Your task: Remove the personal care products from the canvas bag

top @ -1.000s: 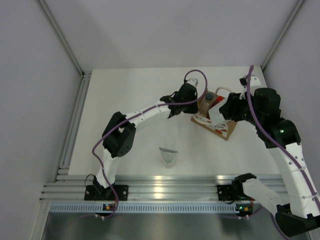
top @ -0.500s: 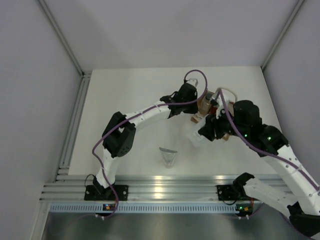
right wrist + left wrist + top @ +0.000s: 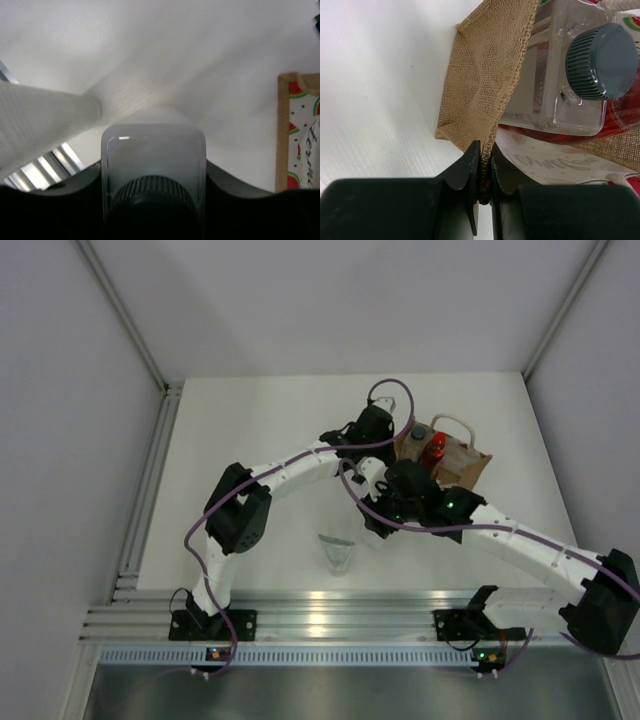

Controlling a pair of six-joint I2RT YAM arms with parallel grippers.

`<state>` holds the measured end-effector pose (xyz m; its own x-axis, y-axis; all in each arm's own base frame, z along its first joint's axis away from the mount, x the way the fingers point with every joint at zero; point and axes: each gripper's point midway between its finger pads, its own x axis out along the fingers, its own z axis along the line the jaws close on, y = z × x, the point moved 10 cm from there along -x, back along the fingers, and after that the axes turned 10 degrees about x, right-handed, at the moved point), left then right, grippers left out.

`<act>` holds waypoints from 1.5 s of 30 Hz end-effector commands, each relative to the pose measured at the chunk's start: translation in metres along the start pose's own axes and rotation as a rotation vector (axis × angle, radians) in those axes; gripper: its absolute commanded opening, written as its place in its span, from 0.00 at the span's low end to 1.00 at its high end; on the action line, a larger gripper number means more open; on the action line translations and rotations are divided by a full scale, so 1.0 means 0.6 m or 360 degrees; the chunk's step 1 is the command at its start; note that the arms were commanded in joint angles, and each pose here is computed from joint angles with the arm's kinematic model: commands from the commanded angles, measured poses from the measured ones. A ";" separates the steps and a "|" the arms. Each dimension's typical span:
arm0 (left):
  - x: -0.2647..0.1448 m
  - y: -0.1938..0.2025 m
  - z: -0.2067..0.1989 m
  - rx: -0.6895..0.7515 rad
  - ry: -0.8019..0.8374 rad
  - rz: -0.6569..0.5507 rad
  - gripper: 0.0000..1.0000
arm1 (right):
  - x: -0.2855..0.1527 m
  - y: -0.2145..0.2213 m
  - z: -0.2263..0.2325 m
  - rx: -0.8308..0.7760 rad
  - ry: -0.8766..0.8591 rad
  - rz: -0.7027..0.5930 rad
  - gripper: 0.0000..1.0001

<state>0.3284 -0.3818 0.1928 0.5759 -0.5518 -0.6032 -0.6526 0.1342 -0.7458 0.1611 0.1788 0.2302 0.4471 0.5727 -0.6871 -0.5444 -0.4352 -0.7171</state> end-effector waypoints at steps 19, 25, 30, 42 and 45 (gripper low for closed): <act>-0.033 -0.032 -0.002 0.0019 -0.0007 -0.0086 0.00 | 0.078 -0.010 0.018 -0.0040 -0.0134 -0.0229 0.53; -0.035 -0.032 -0.002 0.0019 -0.0006 -0.0088 0.00 | 0.052 -0.024 0.021 -0.0044 -0.0145 -0.0318 0.74; -0.037 -0.032 -0.001 0.0021 -0.0011 -0.0090 0.00 | 0.020 -0.042 0.022 -0.0069 -0.0142 -0.0393 0.89; -0.041 -0.035 -0.003 0.0021 0.0001 -0.0093 0.00 | -0.115 -0.085 0.022 -0.0084 -0.0109 -0.0771 0.92; -0.042 -0.034 -0.004 0.0017 0.0008 -0.0090 0.00 | -0.141 -0.096 0.003 0.0004 0.0113 -0.0881 0.92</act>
<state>0.3259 -0.3771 0.1983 0.5745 -0.5440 -0.6116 -0.6524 0.1468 -0.7435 0.1472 0.1657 0.3013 0.6023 0.7292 -0.3247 -0.2985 -0.1715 -0.9389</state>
